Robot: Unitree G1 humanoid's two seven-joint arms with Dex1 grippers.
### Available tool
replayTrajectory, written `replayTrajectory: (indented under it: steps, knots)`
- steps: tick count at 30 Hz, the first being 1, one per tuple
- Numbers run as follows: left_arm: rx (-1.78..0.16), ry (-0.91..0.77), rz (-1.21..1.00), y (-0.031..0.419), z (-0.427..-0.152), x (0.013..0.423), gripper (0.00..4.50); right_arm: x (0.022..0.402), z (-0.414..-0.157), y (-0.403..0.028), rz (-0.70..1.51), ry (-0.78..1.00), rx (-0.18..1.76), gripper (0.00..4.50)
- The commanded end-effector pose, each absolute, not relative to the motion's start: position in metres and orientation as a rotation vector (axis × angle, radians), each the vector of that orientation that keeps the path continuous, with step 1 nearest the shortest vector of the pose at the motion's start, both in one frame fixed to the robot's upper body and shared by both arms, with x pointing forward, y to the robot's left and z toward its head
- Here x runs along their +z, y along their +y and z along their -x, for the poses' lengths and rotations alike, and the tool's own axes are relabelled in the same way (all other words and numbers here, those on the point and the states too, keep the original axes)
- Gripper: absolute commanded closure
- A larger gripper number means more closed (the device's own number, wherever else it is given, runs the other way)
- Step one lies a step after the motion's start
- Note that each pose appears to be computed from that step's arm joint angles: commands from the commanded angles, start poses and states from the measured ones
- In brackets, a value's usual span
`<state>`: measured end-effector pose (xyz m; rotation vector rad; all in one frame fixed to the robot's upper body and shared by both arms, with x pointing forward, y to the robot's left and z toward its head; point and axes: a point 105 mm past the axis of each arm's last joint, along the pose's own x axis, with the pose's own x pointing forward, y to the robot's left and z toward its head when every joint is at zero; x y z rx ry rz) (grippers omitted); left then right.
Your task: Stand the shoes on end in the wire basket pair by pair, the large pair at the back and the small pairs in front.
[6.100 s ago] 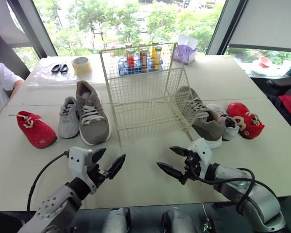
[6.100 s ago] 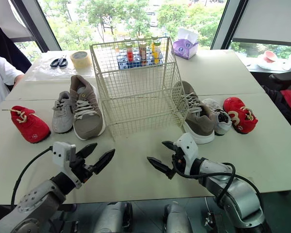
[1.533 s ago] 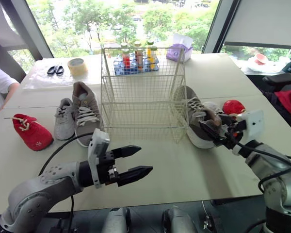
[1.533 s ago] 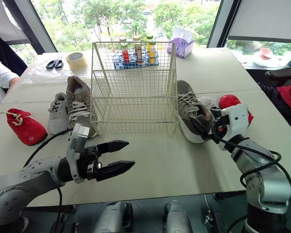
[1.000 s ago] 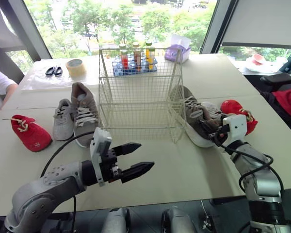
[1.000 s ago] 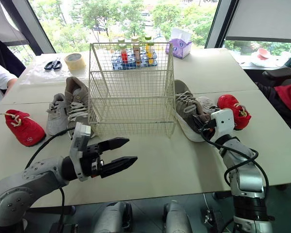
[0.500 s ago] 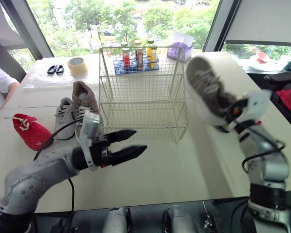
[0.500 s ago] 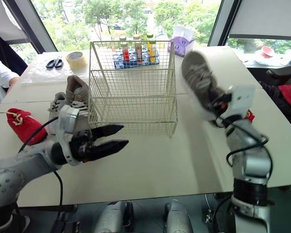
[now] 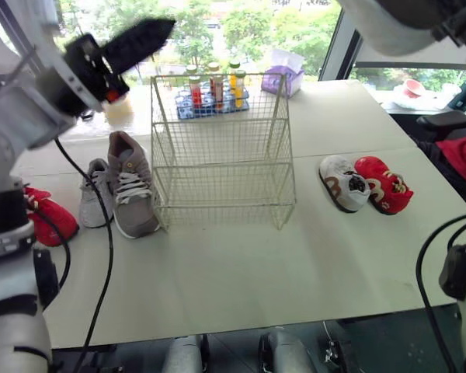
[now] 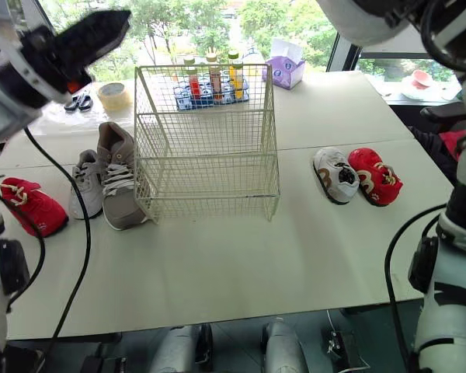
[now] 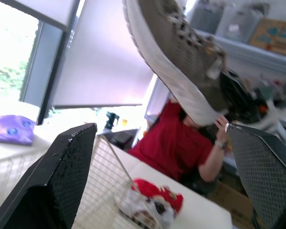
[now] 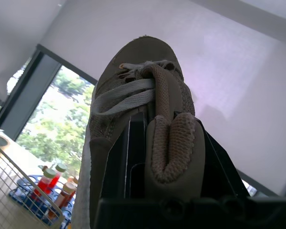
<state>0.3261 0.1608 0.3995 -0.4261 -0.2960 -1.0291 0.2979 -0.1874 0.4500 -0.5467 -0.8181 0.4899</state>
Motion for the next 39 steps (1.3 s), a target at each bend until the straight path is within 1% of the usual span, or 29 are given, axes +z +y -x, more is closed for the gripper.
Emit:
replayTrajectory:
  steps: [1,4,7,16,22,23,24,25,28,30,32,33,36,37,38,39]
  knots:
    - [-1.009,-0.419,0.381,0.168,-0.335,0.433,0.0,0.461,-0.288,-0.154,0.653,-0.909,0.665,3.93]
    - [-1.066,-0.429,0.455,0.17,-0.337,0.445,0.0,0.457,-0.29,-0.134,0.693,-0.918,0.778,3.93]
    - [-1.053,-0.397,0.423,0.172,-0.346,0.438,0.0,0.454,-0.287,-0.12,0.716,-0.928,0.87,3.93]
    - [-1.078,-0.306,0.393,0.176,-0.359,0.426,0.0,0.443,-0.285,-0.106,0.771,-0.914,0.991,3.93]
    - [-1.166,-0.255,0.342,0.169,-0.354,0.426,0.0,0.431,-0.284,-0.103,0.826,-0.875,1.041,3.93]
    - [-1.177,-0.252,0.333,0.17,-0.354,0.424,0.54,0.43,-0.284,-0.103,0.831,-0.873,1.045,3.95]
    - [-1.185,-0.249,0.326,0.171,-0.354,0.423,0.79,0.43,-0.284,-0.103,0.834,-0.872,1.047,3.95]
    - [-1.187,-0.25,0.327,0.172,-0.354,0.423,1.2,0.429,-0.284,-0.103,0.831,-0.87,1.048,3.95]
    - [-1.211,-0.262,0.354,0.17,-0.352,0.425,2.69,0.428,-0.286,-0.104,0.821,-0.858,1.031,3.95]
    - [-1.21,-0.277,0.374,0.17,-0.351,0.425,3.44,0.429,-0.29,-0.108,0.789,-0.848,0.996,3.95]
    - [-1.199,-0.31,0.405,0.172,-0.349,0.427,3.46,0.433,-0.294,-0.12,0.671,-0.833,0.953,3.14]
    - [-1.189,-0.334,0.432,0.174,-0.347,0.43,3.46,0.437,-0.297,-0.13,0.586,-0.83,0.918,2.85]
    - [-1.151,-0.443,0.495,0.178,-0.337,0.437,3.46,0.446,-0.307,-0.173,0.26,-0.837,0.775,1.32]
    - [-1.13,-0.49,0.548,0.18,-0.333,0.44,3.46,0.448,-0.311,-0.196,0.087,-0.86,0.695,0.87]
    - [-1.107,-0.535,0.603,0.181,-0.33,0.442,3.46,0.446,-0.314,-0.216,-0.075,-0.872,0.634,0.28]
    - [-1.084,-0.579,0.648,0.182,-0.325,0.442,3.46,0.439,-0.316,-0.23,-0.208,-0.878,0.598,0.13]
